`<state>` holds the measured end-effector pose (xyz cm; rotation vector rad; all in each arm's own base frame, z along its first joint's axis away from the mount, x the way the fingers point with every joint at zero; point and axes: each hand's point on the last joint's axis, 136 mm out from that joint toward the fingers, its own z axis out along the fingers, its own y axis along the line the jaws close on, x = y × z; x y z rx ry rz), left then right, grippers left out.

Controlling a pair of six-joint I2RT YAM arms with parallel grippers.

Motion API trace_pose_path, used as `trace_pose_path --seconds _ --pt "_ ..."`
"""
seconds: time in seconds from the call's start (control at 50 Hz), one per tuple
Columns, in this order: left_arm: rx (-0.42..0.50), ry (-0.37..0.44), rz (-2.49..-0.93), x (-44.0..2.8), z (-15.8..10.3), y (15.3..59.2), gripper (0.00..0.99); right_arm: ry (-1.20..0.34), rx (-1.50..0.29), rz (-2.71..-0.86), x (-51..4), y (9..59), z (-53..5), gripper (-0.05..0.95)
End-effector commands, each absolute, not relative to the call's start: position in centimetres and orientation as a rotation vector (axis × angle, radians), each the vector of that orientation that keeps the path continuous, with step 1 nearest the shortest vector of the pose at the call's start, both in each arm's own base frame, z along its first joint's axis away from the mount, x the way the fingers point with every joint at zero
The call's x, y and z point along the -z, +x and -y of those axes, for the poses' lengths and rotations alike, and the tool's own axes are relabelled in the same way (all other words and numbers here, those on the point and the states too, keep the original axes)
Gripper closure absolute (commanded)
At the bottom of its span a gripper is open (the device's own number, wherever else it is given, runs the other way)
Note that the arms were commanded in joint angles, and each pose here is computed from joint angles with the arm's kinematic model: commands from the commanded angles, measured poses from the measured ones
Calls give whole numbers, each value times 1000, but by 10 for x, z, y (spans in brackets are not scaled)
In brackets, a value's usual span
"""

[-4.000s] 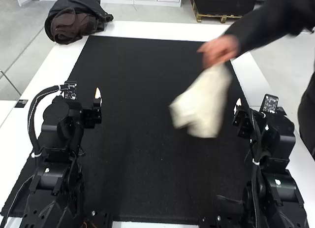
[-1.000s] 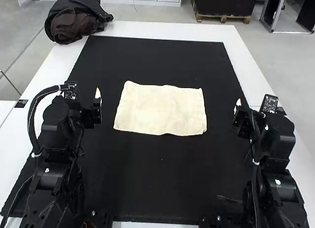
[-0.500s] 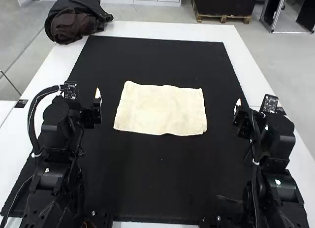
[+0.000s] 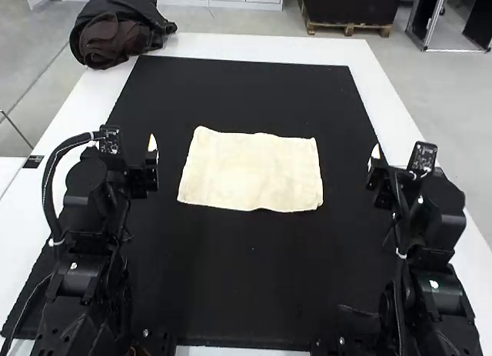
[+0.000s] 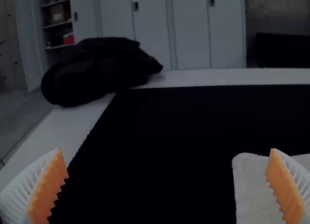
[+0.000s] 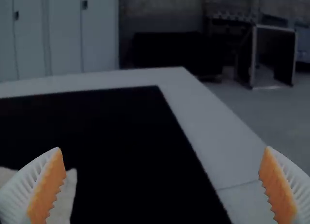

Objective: Fold the towel.

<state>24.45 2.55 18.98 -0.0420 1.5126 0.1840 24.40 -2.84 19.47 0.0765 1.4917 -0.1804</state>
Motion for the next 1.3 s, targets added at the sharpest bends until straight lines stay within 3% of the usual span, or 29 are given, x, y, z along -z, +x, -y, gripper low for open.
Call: trace_pose_path --seconds 0.0,0.2,0.46,0.66,0.96,1.12,1.28 --pt "-227 -10 -1473 -199 -26 243 38 -134 309 -1453 -203 245 16 -20" --pt "-240 -25 -1336 -232 -28 237 39 -445 457 -1390 -205 245 -6 -20" --pt "-264 0 -1204 -270 -25 226 39 -340 349 -1202 -270 229 -12 -20" --pt "-239 25 -1177 -322 -19 218 39 -217 174 -1266 -323 234 -10 -20" --pt "-94 -25 -1433 -341 -14 299 38 -66 -19 -1592 -314 326 -5 -16" --pt "-123 -43 -1642 -292 -22 358 38 18 -123 -1831 -243 371 -4 -10" --pt "-140 -32 -1825 -225 -23 388 38 27 -155 -2009 -166 395 -6 -13"
